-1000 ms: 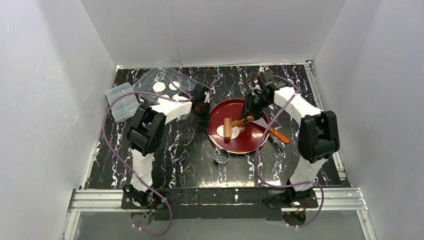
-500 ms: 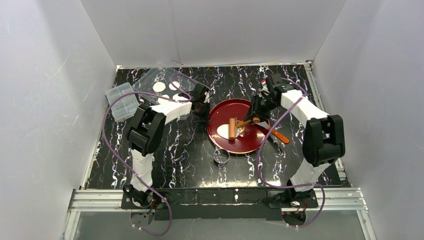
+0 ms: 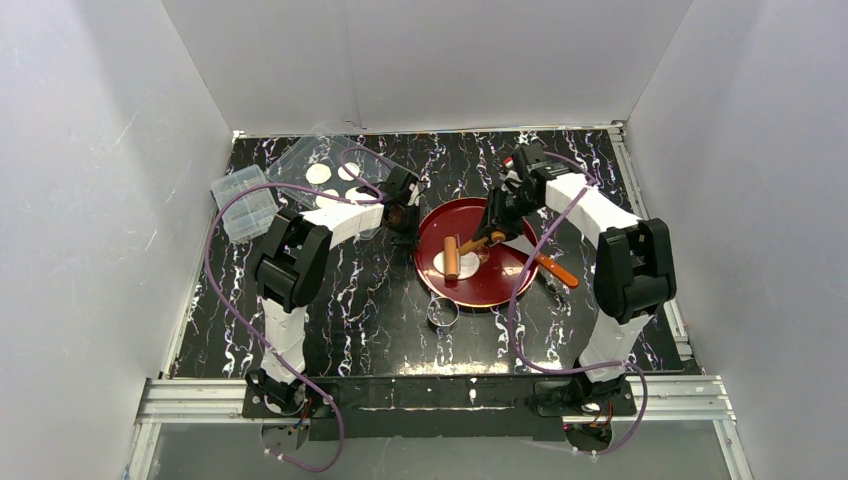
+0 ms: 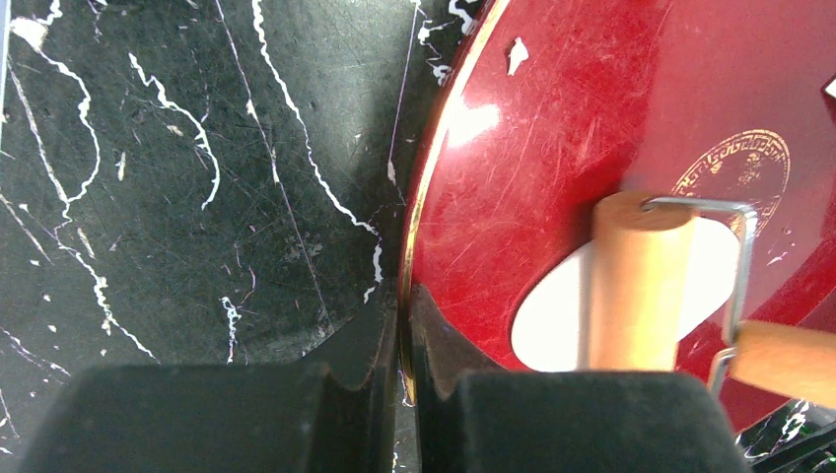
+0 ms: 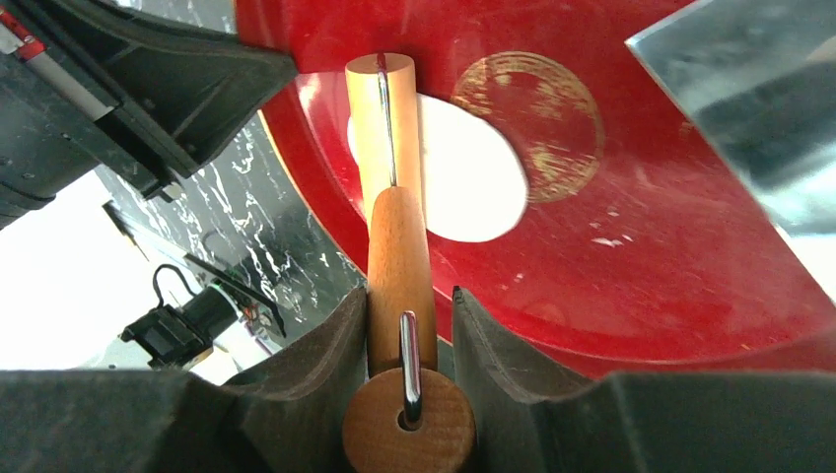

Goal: Roll out the dumpling wrappers from the dough

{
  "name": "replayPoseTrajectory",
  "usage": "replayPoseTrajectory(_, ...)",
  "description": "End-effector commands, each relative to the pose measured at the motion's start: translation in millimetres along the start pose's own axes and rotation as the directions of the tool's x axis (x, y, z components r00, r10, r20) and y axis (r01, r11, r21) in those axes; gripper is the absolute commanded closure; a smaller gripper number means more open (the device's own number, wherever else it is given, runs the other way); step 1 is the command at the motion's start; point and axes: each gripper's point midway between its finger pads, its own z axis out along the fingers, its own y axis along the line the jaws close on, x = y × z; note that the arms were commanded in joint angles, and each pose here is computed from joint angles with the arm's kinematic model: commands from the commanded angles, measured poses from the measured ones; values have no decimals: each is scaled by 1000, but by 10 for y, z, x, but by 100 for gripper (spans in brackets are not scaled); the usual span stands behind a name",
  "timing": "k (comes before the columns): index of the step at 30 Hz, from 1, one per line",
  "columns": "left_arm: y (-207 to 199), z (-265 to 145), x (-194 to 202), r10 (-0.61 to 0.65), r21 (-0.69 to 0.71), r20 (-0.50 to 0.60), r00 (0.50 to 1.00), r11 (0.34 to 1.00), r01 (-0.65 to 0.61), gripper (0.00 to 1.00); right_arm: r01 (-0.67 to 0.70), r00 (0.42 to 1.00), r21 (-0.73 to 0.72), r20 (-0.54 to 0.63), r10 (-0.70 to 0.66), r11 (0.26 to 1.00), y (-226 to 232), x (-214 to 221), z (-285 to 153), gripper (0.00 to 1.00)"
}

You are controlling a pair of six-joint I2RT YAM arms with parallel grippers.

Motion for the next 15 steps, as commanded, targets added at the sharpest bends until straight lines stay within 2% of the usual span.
replayPoseTrajectory(1, 269, -14, 390, 48, -105, -122, 991, 993, -61, 100, 2, 998, 136, -61, 6, 991, -232, 141, 160, 99)
replayPoseTrajectory(9, 267, 0, 400, 45, -103, -127, 991, 993, -59, 100, -66, 997, 254, -16, 73, 965, -888, 302, -177, 99)
replayPoseTrajectory(15, 267, -5, 397, 47, -103, -125, 991, 993, -60, 100, -84, 996, 291, -11, 91, 953, -1030, 333, -199, 99)
